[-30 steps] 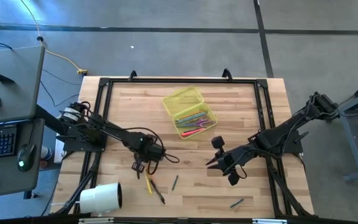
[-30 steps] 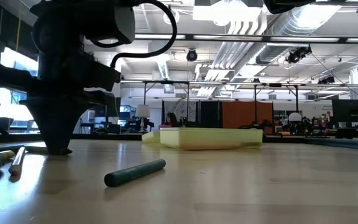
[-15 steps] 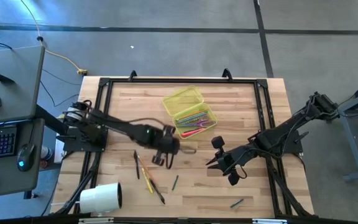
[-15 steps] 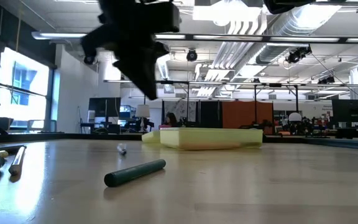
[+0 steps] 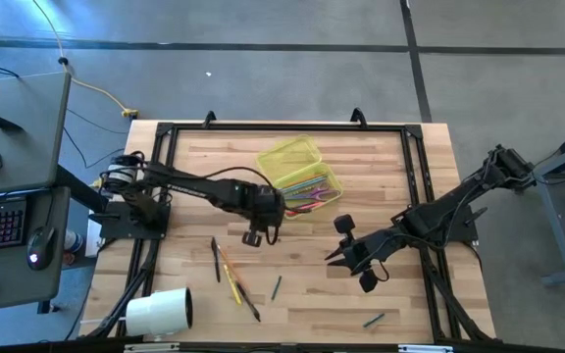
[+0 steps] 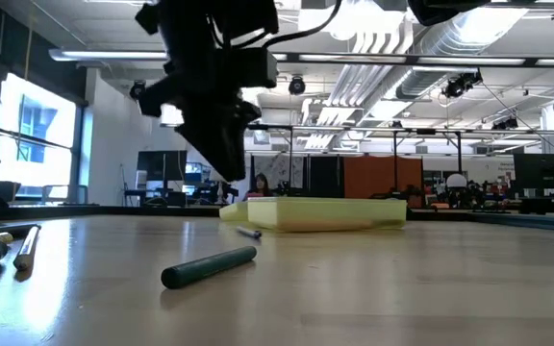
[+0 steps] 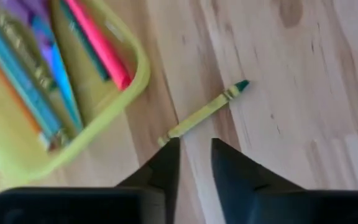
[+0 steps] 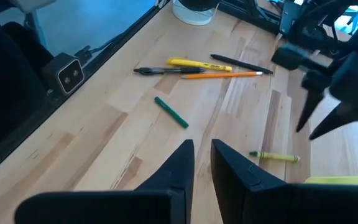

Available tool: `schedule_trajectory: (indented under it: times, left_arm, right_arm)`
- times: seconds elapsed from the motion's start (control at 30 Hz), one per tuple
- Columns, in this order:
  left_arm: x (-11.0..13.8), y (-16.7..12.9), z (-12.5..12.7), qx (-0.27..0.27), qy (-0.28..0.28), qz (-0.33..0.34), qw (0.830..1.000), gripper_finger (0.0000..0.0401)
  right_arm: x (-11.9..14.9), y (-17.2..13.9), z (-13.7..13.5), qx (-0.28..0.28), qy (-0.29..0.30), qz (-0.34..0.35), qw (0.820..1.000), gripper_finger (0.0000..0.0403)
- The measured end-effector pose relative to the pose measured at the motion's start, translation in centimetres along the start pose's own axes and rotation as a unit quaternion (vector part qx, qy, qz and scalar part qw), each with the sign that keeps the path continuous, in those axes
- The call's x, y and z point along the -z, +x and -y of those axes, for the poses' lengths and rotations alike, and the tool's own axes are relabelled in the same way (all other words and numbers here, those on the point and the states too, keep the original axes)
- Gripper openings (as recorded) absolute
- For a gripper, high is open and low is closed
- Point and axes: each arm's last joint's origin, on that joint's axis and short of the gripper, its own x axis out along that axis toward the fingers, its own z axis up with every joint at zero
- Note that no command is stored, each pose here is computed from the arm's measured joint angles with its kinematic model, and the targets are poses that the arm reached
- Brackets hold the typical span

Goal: Pick & place school supplies into a supply box
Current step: Put the right blue crayon into the supply box

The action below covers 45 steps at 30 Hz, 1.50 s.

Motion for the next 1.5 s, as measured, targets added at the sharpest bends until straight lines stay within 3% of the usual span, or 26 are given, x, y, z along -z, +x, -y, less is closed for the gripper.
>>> schedule_trajectory:
  times: [0.27, 0.43, 0.6, 0.8, 1.0, 1.13, 1.27, 1.5]
  left_arm:
    - [0.5, 2.0, 0.5, 0.011, 0.035, 0.085, 0.996, 0.0205]
    - [0.6, 3.0, 0.6, 0.015, 0.031, 0.075, 0.997, 0.0213]
    - [0.9, 4.8, 0.8, 0.020, 0.022, 0.057, 0.998, 0.0213]
    - [1.0, 5.7, 0.8, 0.021, 0.023, 0.053, 0.998, 0.0213]
    - [0.9, 5.5, 0.7, 0.013, 0.022, 0.056, 0.998, 0.0214]
    - [0.9, 5.5, 0.7, -0.001, 0.021, 0.049, 0.999, 0.0214]
    - [1.0, 5.5, 0.7, -0.001, 0.021, 0.047, 0.999, 0.0214]
    - [1.0, 5.5, 0.7, -0.001, 0.021, 0.047, 0.999, 0.0214]
  right_arm:
    - [0.0, 0.0, 0.0, 0.004, 0.000, 0.000, 1.000, 0.0036]
    - [0.0, 0.0, 0.1, 0.008, -0.002, 0.001, 1.000, 0.0034]
    - [-0.6, 0.0, 0.1, 0.008, 0.064, 0.033, 0.997, 0.0031]
    - [-0.3, 0.8, 0.4, 0.068, 0.082, 0.020, 0.994, 0.0042]
    - [0.7, 3.1, 0.2, 0.017, 0.099, -0.009, 0.995, 0.0071]
    - [1.6, 4.3, -1.3, -0.077, 0.089, -0.041, 0.992, 0.0081]
    - [2.0, 4.7, -2.8, -0.167, 0.115, -0.063, 0.977, 0.0082]
    - [2.1, 4.2, -5.3, -0.183, 0.181, -0.087, 0.962, 0.0081]
